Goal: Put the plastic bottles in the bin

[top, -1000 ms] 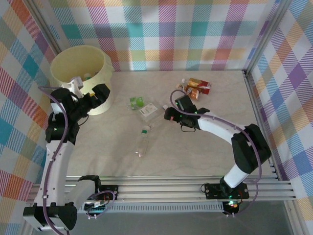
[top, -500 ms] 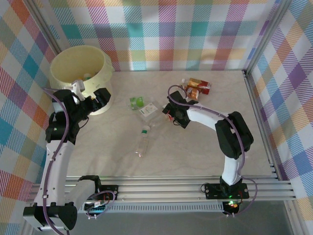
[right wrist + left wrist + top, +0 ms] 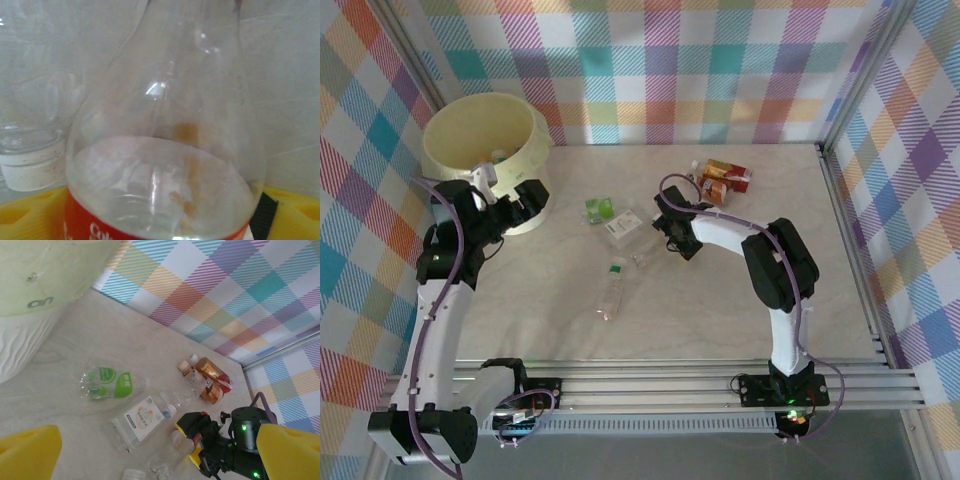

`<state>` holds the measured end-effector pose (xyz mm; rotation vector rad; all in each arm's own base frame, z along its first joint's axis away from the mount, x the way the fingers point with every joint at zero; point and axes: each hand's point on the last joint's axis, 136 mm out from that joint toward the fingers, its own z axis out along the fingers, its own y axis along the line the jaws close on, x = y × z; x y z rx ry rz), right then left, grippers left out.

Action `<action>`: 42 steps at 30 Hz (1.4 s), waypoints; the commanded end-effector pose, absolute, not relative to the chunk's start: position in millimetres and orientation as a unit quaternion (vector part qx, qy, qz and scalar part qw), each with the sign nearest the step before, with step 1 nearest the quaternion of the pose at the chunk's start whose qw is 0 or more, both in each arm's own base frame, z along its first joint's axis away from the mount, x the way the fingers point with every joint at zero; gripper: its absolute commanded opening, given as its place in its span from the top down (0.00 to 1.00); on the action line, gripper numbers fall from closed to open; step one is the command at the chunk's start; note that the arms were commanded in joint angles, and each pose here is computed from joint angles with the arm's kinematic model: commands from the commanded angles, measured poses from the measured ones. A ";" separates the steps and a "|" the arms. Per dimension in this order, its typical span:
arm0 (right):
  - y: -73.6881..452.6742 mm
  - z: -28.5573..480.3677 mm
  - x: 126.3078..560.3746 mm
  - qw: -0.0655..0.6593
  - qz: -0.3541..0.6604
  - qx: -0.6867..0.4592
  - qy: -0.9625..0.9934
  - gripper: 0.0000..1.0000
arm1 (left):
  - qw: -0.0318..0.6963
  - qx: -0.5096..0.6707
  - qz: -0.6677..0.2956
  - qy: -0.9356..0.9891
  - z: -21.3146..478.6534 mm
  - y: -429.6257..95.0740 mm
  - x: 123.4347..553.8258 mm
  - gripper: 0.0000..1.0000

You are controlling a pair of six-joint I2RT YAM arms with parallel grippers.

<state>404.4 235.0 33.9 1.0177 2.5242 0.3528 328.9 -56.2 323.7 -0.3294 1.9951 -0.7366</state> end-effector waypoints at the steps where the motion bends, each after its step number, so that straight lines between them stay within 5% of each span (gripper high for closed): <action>1: 216.6 38.9 406.2 0.223 0.124 0.382 0.888 0.19 | 0.469 -0.111 -0.317 0.817 320.9 -65.4 327.3 0.00; 22: 185.6 89.9 369.4 0.362 0.188 0.227 0.884 0.57 | 0.444 -0.087 -0.361 0.816 310.8 -92.5 333.4 0.00; 42: 270.1 224.5 364.1 0.420 0.382 0.019 0.823 0.65 | 0.370 0.026 -0.456 0.809 300.9 -171.8 333.8 0.00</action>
